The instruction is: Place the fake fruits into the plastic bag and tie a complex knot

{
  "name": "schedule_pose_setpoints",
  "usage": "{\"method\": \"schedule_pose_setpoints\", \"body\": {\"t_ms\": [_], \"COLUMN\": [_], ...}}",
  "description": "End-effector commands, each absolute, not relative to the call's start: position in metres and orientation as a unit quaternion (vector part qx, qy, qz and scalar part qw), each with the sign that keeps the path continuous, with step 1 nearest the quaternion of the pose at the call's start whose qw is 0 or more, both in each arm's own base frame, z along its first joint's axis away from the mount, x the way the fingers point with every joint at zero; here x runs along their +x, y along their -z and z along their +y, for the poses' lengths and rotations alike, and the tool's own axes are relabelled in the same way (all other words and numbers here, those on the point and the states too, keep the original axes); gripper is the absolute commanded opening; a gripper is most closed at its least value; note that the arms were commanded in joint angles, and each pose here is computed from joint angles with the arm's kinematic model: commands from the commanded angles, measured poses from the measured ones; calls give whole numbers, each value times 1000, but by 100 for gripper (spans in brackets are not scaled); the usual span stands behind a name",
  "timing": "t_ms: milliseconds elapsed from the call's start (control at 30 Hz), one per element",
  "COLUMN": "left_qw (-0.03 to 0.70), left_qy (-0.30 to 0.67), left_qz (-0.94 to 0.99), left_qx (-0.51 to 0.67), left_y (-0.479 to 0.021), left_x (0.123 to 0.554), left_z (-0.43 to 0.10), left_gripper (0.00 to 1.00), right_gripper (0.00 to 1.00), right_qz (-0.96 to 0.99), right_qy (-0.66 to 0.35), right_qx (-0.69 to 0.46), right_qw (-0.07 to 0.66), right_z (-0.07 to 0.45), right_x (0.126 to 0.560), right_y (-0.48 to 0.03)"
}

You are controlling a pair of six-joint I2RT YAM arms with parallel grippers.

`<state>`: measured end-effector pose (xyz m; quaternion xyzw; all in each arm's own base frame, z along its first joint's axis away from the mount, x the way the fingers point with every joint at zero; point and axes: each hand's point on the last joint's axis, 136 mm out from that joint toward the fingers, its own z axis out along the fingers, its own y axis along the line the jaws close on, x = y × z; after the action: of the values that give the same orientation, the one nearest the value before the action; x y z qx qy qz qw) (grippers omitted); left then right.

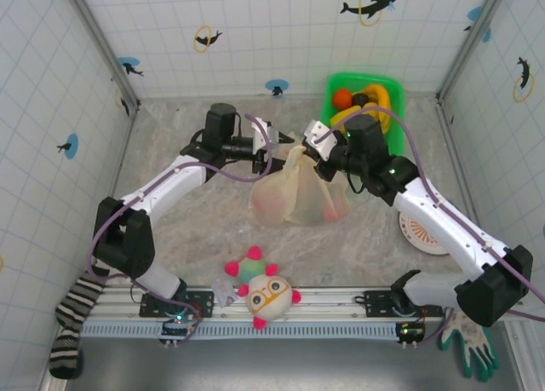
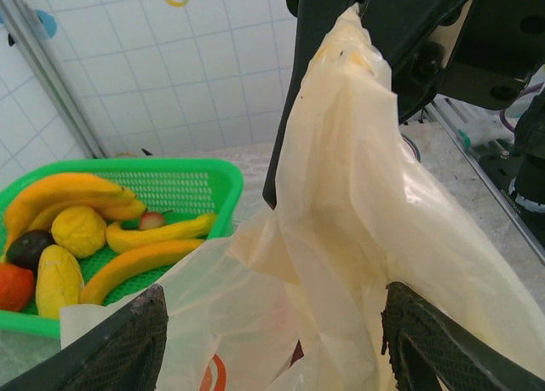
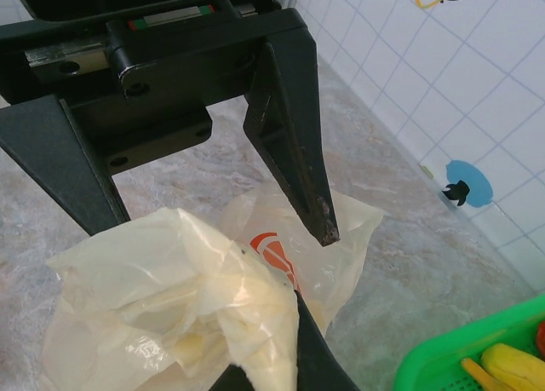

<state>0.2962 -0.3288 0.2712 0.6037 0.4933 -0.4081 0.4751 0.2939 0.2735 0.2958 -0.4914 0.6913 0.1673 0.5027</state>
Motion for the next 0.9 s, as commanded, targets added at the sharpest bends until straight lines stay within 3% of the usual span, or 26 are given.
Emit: {"method": "schedule_pose_setpoints", "body": {"t_ms": [0, 633, 867], "left_qw": [459, 485, 523], "left_qy": [421, 464, 431], "left_qz": [486, 446, 493], "left_qx": [614, 592, 546], "left_y": [-256, -293, -308], "left_x": [289, 286, 303], "left_z": [-332, -346, -322], "left_gripper": [69, 68, 66], "right_gripper": [0, 0, 0], "right_qz": [675, 687, 697], "right_qy": [-168, -213, -194], "right_qx": [-474, -463, -439], "right_qw": [540, 518, 533], "right_z": [271, 275, 264], "right_x": [296, 289, 298], "right_y": [-316, -302, -301]}}
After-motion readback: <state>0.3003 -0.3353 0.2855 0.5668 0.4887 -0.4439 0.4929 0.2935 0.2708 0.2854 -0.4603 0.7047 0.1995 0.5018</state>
